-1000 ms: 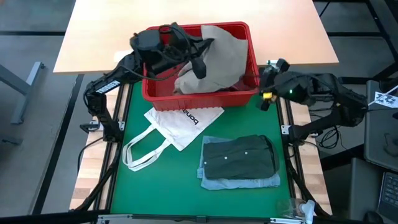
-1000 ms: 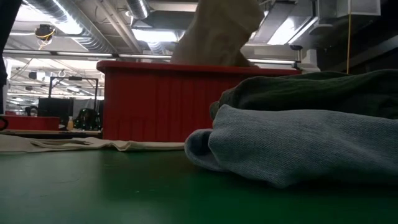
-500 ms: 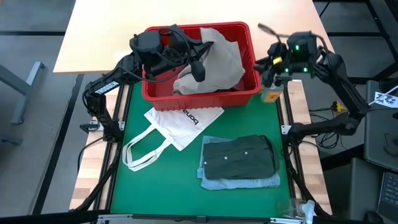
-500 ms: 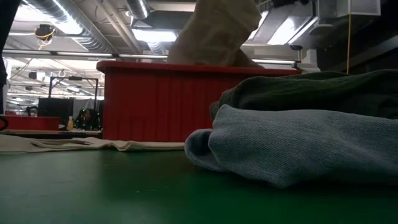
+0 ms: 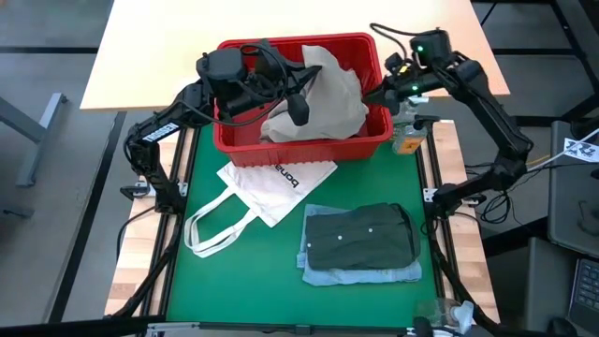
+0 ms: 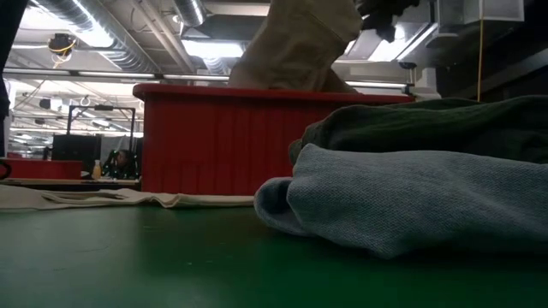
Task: Fold laundry
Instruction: Fold the gray shorts
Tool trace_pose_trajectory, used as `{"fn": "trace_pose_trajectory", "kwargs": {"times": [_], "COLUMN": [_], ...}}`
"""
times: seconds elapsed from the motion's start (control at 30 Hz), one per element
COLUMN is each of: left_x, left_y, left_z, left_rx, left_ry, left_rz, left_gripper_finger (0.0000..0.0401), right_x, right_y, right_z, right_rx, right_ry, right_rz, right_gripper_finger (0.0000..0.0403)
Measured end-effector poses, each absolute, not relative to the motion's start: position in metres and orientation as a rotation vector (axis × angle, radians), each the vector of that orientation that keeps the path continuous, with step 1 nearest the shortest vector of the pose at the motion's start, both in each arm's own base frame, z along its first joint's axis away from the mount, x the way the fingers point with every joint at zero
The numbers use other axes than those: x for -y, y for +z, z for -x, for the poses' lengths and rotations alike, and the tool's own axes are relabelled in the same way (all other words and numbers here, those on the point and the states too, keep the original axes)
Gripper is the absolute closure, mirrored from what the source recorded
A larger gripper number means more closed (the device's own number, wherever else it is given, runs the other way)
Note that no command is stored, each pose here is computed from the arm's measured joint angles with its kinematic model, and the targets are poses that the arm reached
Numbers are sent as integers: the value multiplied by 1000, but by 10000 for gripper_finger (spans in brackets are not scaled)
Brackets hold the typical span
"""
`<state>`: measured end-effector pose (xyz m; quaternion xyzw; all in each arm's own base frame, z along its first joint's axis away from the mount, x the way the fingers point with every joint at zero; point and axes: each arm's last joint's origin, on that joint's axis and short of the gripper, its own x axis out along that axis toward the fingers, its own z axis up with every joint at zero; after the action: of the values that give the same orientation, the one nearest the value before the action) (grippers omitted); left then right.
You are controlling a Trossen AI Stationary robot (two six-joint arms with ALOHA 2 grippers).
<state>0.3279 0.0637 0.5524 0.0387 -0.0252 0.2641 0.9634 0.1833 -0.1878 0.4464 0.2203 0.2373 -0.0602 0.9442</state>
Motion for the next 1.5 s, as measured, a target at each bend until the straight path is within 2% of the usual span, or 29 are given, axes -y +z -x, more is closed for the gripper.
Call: {"fn": "trace_pose_trajectory", "kwargs": {"times": [0.27,0.4,0.5,0.87,1.1,1.5], "left_x": [-64,-64,-64,-58,-43,-24], "left_y": [549,548,548,539,536,535], "left_z": [-328,-328,-328,-329,-331,-333], "left_rx": [11,-1,-1,-88,-119,-129], "left_ry": [533,532,532,513,467,409], "left_rz": [-82,-83,-84,-93,-100,-106], "left_gripper_finger": [399,399,399,400,400,400], "right_x": [195,195,196,211,218,211], "right_y": [443,445,443,437,430,432], "right_z": [-198,-199,-199,-195,-200,-205], "right_rx": [-365,-342,-363,-482,-505,-386], "right_ry": [234,283,222,-253,-255,183], "right_rz": [-516,-511,-518,-443,-462,-468], "right_gripper_finger": [275,275,275,275,275,275]}}
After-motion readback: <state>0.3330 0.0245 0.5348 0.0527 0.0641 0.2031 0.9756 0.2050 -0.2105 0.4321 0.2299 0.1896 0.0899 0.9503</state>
